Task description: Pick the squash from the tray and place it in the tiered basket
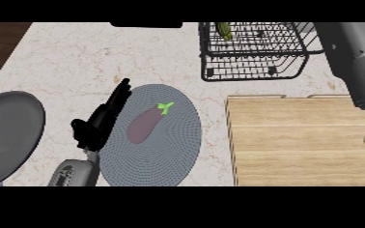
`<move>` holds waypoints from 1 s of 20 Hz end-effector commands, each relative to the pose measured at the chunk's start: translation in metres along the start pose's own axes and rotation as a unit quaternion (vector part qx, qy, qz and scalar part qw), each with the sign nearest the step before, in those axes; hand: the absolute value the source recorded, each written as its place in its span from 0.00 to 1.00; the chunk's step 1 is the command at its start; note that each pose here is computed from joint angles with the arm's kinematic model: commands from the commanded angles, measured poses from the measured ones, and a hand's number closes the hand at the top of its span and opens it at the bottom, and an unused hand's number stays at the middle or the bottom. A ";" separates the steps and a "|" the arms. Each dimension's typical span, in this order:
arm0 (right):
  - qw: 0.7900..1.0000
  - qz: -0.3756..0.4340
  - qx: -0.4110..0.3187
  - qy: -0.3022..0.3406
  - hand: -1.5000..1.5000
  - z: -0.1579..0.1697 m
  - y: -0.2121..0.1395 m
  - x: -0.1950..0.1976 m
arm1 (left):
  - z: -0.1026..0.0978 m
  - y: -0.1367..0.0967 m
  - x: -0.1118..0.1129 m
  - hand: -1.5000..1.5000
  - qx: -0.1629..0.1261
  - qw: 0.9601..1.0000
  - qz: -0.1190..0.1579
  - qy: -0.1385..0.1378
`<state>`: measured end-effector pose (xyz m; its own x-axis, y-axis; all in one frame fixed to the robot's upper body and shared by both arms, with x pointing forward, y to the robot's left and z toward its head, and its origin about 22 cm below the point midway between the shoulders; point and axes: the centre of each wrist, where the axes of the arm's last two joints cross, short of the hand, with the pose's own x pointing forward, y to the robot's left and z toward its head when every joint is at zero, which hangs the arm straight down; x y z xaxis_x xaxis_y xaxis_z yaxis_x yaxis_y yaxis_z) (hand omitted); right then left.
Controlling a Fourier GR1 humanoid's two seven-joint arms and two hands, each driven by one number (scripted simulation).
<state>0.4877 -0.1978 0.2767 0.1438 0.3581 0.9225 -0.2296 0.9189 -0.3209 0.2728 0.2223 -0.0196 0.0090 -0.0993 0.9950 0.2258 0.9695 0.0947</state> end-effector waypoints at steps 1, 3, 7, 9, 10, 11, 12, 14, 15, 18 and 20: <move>0.993 -0.001 -0.116 -0.025 0.00 0.011 -0.036 -0.009 | -0.002 -0.001 0.001 0.50 -0.002 1.000 0.007 0.007; 0.981 -0.008 -0.192 -0.034 0.00 0.023 -0.057 0.001 | -0.002 0.012 0.004 0.50 0.006 1.000 -0.003 -0.006; 0.957 -0.043 -0.281 -0.050 0.00 0.045 -0.108 -0.017 | -0.001 0.010 0.002 0.50 -0.003 1.000 -0.008 -0.011; 0.948 -0.076 -0.298 -0.085 0.00 0.057 -0.131 -0.030 | 0.000 0.013 -0.001 0.50 0.003 1.000 -0.009 -0.006; 0.942 -0.089 -0.309 -0.092 0.00 0.064 -0.144 -0.041 | -0.007 0.014 0.011 0.50 0.006 1.000 -0.001 -0.005; 0.943 -0.100 -0.303 -0.097 0.00 0.076 -0.164 -0.053 | 0.000 -0.004 -0.003 0.50 0.008 1.000 0.000 -0.004; 0.935 -0.119 -0.317 -0.103 0.00 0.076 -0.164 -0.059 | 0.006 0.015 -0.005 0.50 -0.006 1.000 0.004 0.001; 0.938 -0.117 -0.307 -0.111 0.00 0.115 -0.211 -0.062 | -0.002 0.004 -0.001 0.50 -0.001 1.000 0.005 -0.005; 0.931 -0.125 -0.323 -0.112 0.00 0.111 -0.208 -0.081 | 0.001 0.003 0.004 0.50 0.000 1.000 -0.005 -0.008; 0.934 -0.121 -0.319 -0.107 0.00 0.146 -0.242 -0.093 | -0.008 -0.011 0.006 0.50 -0.006 1.000 -0.003 -0.010; 0.942 -0.109 -0.303 -0.100 0.00 0.169 -0.260 -0.111 | -0.005 -0.002 0.008 0.50 -0.001 1.000 0.000 -0.009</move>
<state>0.4029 -0.4596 0.2922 -0.0721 0.1569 0.9850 0.3954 0.9111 -0.1162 0.2761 0.2236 -0.0138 -0.0063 -0.0988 0.9951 0.2264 0.9691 0.0976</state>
